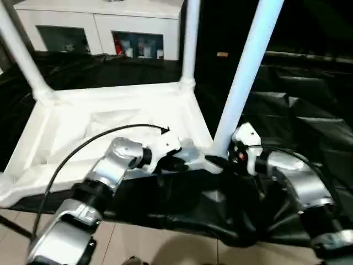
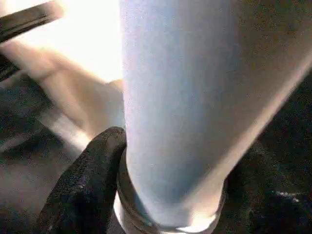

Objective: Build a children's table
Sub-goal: Rotate leg to tighten

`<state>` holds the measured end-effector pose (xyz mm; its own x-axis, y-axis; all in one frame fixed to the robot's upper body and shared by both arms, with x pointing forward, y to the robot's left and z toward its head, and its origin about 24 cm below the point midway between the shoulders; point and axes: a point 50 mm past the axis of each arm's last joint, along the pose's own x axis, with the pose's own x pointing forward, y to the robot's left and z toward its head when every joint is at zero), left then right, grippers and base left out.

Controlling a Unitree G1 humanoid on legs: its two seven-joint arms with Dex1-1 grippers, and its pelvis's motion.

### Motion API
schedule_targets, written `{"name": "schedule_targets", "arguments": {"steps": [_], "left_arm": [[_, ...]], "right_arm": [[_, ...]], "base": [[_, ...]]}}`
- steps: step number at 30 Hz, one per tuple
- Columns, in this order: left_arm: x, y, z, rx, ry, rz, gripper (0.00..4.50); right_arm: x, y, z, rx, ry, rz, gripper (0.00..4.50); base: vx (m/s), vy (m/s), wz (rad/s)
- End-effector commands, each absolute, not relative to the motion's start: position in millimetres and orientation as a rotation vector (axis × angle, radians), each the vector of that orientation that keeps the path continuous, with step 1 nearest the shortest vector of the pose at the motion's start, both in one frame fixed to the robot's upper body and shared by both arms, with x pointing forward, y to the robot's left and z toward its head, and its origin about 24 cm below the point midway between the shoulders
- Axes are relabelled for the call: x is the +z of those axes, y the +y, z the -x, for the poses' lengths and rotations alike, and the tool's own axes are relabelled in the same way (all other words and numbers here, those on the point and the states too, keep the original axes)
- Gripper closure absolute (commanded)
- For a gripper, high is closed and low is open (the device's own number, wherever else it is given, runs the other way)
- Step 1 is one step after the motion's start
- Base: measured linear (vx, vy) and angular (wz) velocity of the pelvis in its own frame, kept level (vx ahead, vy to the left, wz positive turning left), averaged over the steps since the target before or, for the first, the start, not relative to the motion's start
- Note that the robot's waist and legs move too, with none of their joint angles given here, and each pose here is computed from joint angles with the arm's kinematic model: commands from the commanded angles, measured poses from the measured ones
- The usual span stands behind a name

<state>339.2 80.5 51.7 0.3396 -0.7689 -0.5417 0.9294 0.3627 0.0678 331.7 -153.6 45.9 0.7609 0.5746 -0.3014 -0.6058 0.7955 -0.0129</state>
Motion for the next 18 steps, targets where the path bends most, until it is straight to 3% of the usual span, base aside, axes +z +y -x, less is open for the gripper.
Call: {"name": "schedule_targets", "arguments": {"steps": [1, 5, 13, 15, 18], "left_arm": [[50, 70, -350, -0.971, 0.487, -0.362, 4.50], [54, 51, -361, -0.812, 0.483, -0.357, 4.50], [53, 45, -360, -0.855, 0.454, -0.390, 4.50], [53, 46, -360, -0.854, 0.456, -0.395, 4.50], [51, 50, -360, -0.875, 0.447, -0.412, 4.50]], "right_arm": [[22, -167.1, -335.5, 0.344, 0.413, 0.062, 1.83], [20, -142.6, -346.7, 0.210, 0.439, 0.025, 1.83], [28, -122.9, -356.8, 0.225, 0.395, 0.054, 1.83], [31, -123.2, -358.8, 0.214, 0.380, 0.053, 1.27], [39, -127.2, -364.0, 0.222, 0.330, 0.060, 0.94]], "base": [[0.000, 0.000, 0.00], [0.000, 0.000, 0.00], [0.000, 0.000, 0.00], [0.000, 0.000, 0.00], [0.000, 0.000, 0.00]]}}
